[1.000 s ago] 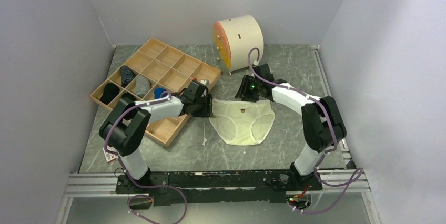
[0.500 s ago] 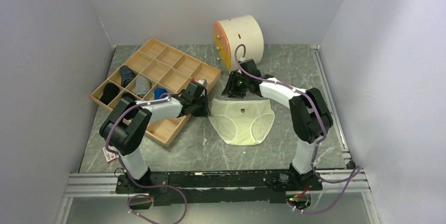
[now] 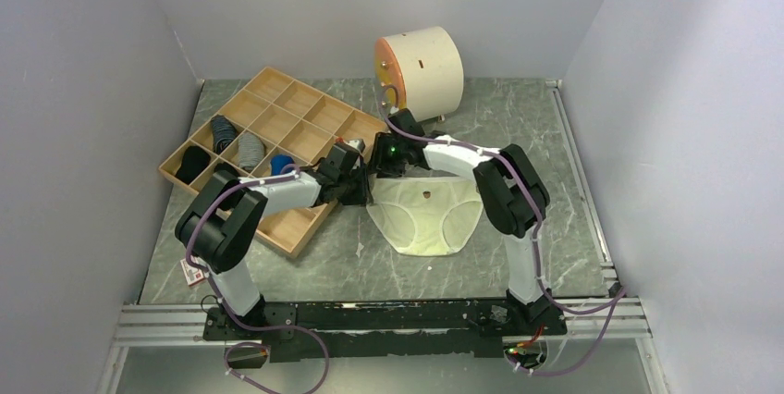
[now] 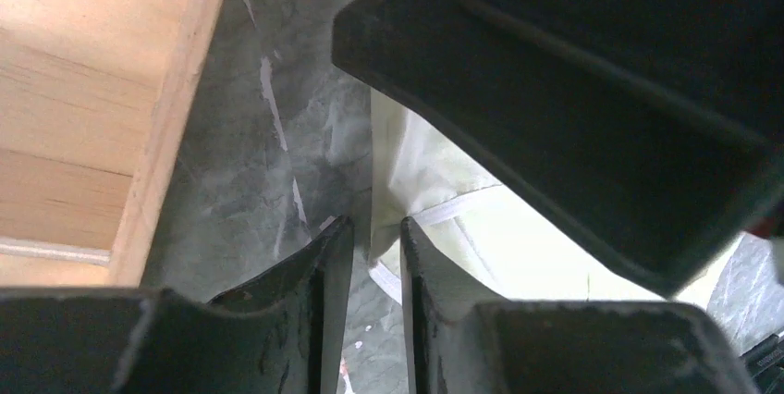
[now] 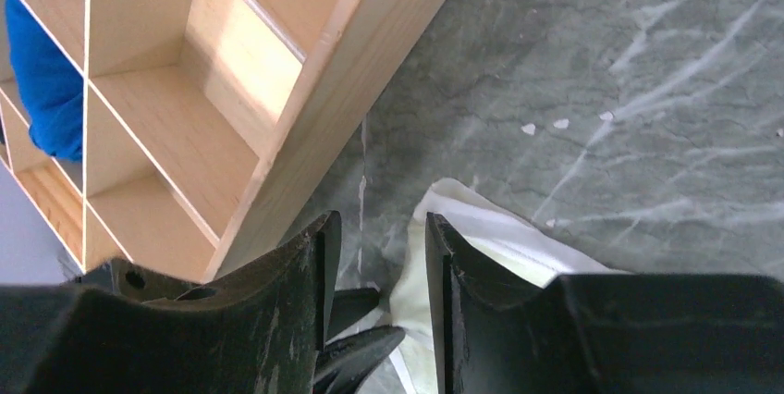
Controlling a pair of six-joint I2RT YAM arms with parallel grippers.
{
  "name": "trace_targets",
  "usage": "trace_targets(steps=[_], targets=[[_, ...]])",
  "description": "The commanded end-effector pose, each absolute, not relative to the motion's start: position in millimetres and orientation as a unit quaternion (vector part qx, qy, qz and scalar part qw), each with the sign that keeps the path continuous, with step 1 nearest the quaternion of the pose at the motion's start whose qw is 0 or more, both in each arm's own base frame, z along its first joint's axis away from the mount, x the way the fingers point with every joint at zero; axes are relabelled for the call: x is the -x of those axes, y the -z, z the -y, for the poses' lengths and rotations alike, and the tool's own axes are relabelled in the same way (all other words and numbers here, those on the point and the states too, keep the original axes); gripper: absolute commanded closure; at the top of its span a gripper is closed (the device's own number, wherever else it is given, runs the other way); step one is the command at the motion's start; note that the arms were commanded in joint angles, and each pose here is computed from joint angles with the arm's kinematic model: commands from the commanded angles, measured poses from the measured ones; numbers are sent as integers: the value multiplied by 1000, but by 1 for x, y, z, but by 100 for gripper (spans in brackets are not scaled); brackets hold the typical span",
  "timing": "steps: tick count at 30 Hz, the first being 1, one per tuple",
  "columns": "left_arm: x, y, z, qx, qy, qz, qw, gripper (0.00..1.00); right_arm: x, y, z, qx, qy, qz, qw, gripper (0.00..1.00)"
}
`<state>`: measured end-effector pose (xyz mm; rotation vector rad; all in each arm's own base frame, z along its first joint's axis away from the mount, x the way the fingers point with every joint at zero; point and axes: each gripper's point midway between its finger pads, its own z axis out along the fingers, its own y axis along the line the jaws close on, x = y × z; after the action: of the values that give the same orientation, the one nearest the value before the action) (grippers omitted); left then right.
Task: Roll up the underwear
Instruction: Fold the underwear at the center of the board.
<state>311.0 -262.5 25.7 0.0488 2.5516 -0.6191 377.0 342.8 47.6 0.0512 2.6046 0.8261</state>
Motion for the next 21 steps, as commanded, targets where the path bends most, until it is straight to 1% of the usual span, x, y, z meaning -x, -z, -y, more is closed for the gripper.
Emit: trace_targets(steps=[1,6,11,16,21], targets=[[-300,-11,252,-16,206,-950,233,70,-391,-51,-351,-23,-284,-933,219,58],[-299,-7,248,-20,192,-955,227,75,-391,-37,-348,-21,-245,-944,219,60],[-298,-7,246,-19,191,-954,229,76,-386,-30,-344,-6,-204,-953,224,62],[-298,-6,246,-18,189,-955,227,78,-389,-26,-337,2,-156,-959,234,62],[-297,-7,248,-15,198,-953,229,77,-383,-20,-344,15,-151,-961,232,64]])
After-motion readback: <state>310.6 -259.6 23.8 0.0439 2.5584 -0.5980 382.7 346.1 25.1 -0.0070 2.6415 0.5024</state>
